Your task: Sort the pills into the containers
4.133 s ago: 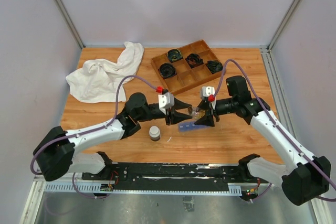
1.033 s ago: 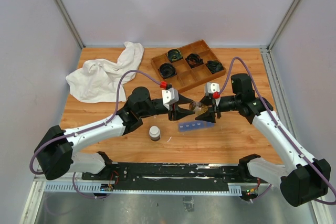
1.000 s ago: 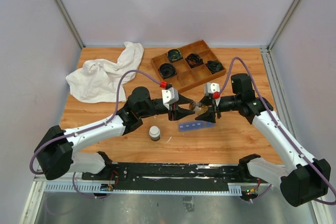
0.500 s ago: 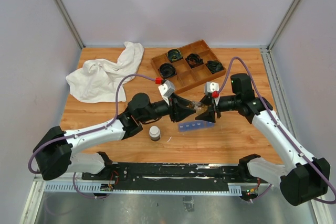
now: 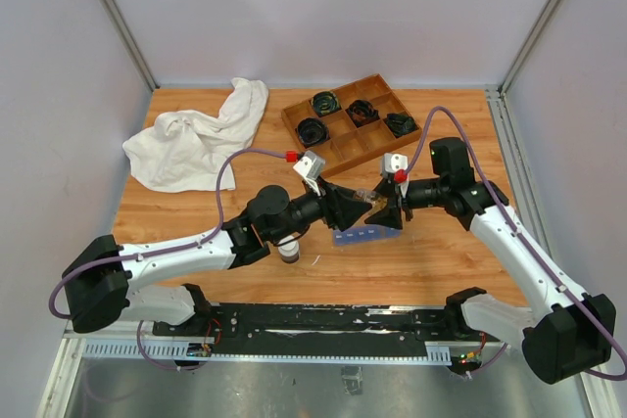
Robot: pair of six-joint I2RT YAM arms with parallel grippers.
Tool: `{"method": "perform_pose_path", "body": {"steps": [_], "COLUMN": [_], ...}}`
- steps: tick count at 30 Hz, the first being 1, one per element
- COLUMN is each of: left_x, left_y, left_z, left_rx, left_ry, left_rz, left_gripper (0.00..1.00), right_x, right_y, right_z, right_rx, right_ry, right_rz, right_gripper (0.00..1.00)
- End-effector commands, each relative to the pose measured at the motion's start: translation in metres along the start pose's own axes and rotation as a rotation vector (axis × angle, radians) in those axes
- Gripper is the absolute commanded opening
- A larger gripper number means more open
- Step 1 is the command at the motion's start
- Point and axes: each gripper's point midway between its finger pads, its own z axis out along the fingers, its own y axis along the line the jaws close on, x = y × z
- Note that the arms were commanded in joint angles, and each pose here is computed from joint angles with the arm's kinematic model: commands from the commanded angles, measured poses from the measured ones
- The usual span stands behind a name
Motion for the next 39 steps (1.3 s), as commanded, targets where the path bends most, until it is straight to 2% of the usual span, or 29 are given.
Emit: {"method": "perform_pose_path", "body": {"steps": [1, 5, 9, 17, 24, 27, 34, 39], "left_x": [-0.022, -0.021, -0.022, -0.022, -0.019, -0.018, -0.022, -0.016], "left_y": [-0.012, -0.011, -0.007, -0.003, -0.003, -0.006, -0.017, -0.015], "left_z": [0.0, -0.004, -0.011, -0.022, -0.027, -0.027, -0.038, -0.03], "left_rx": [0.017, 0.017, 0.009, 0.007, 0.07, 0.153, 0.476, 0.532], "left_ry": [-0.062, -0.064, -0.072, -0.084, -0.079, -0.06, -0.043, -0.003], "left_rz": [-0.003, 0.016, 0.038, 0.112, 0.368, 0.463, 0.545, 0.618], "left_gripper": [0.66, 0.84, 0.94, 0.97, 0.99, 0.99, 0.99, 0.99], "right_x": [-0.015, -0.016, -0.016, -0.016, -0.017, -0.017, -0.016, -0.016], "right_y": [0.001, 0.001, 0.001, 0.001, 0.002, 0.002, 0.003, 0.003], "right_z": [-0.001, -0.002, -0.002, -0.002, -0.002, -0.002, -0.002, -0.002], "right_rx": [-0.014, -0.012, -0.013, -0.014, -0.016, -0.017, -0.02, -0.024], "right_ry": [-0.036, -0.038, -0.037, -0.039, -0.041, -0.042, -0.041, -0.041], "right_rz": [-0.037, -0.041, -0.04, -0.04, -0.042, -0.043, -0.042, -0.041], "right_gripper": [0.01, 0.01, 0.01, 0.01, 0.01, 0.01, 0.01, 0.01]}}
